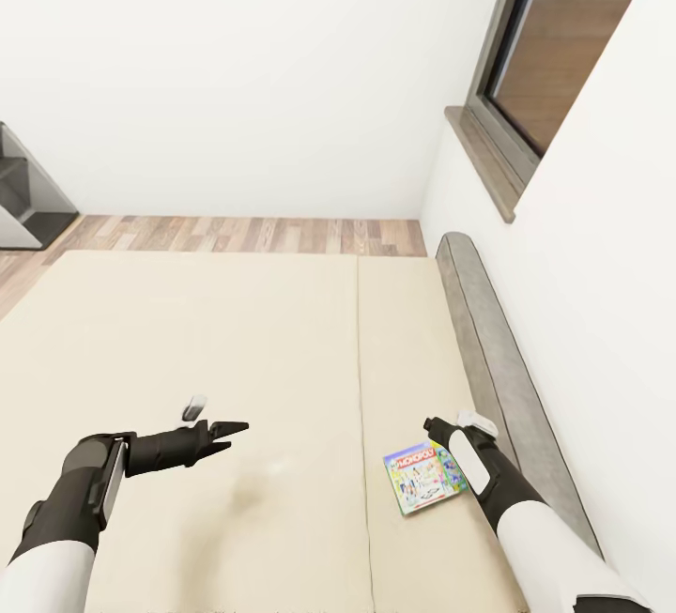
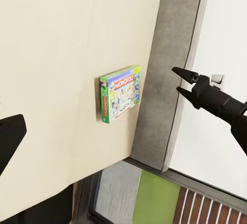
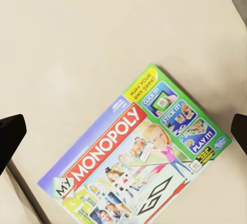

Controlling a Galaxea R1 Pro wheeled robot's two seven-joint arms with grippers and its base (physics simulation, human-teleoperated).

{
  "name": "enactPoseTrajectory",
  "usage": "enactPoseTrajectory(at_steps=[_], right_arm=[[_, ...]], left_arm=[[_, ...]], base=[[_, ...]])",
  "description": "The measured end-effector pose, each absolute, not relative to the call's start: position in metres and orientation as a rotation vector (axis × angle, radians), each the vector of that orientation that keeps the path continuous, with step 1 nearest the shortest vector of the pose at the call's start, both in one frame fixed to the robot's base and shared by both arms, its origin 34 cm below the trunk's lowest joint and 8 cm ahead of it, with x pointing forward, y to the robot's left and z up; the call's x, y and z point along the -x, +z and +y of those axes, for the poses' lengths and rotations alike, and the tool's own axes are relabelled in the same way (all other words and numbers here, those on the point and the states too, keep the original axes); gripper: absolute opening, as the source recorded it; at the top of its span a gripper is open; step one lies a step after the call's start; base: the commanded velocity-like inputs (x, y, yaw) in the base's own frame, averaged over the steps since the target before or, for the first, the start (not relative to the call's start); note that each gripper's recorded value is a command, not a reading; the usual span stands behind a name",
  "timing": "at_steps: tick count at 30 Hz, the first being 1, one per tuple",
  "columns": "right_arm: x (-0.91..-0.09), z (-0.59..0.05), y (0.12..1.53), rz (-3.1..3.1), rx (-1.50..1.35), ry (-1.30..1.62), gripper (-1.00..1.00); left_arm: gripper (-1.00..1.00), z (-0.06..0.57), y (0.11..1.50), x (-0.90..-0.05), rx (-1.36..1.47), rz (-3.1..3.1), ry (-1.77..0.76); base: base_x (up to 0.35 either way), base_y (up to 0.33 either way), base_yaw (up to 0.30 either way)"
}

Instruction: Put all the toys in the child's room - the three board games (two on the bed and one on the table), the two jigsaw puzzles on the table, and the tennis ball on the table - inside the toy box on the table in the child's room.

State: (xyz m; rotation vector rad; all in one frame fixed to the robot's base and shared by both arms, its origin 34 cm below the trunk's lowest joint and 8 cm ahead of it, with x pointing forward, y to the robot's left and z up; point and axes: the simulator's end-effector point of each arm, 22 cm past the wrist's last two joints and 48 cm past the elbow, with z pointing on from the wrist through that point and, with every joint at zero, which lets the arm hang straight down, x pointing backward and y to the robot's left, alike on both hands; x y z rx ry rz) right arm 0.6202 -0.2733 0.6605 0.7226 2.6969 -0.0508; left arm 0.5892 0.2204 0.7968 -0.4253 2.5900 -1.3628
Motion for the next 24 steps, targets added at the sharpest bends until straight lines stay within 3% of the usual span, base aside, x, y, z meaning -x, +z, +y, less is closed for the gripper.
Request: enactPoseTrajectory(at_steps=[24], right_arm=[[-0.608, -0.265, 0.642, 2.743, -0.671, -0.079, 1.00]], left_arm=[[1.00, 0.220, 0.780, -0.581, 0.463, 2.611, -1.382]], base=[[0.000, 0.000, 0.000]])
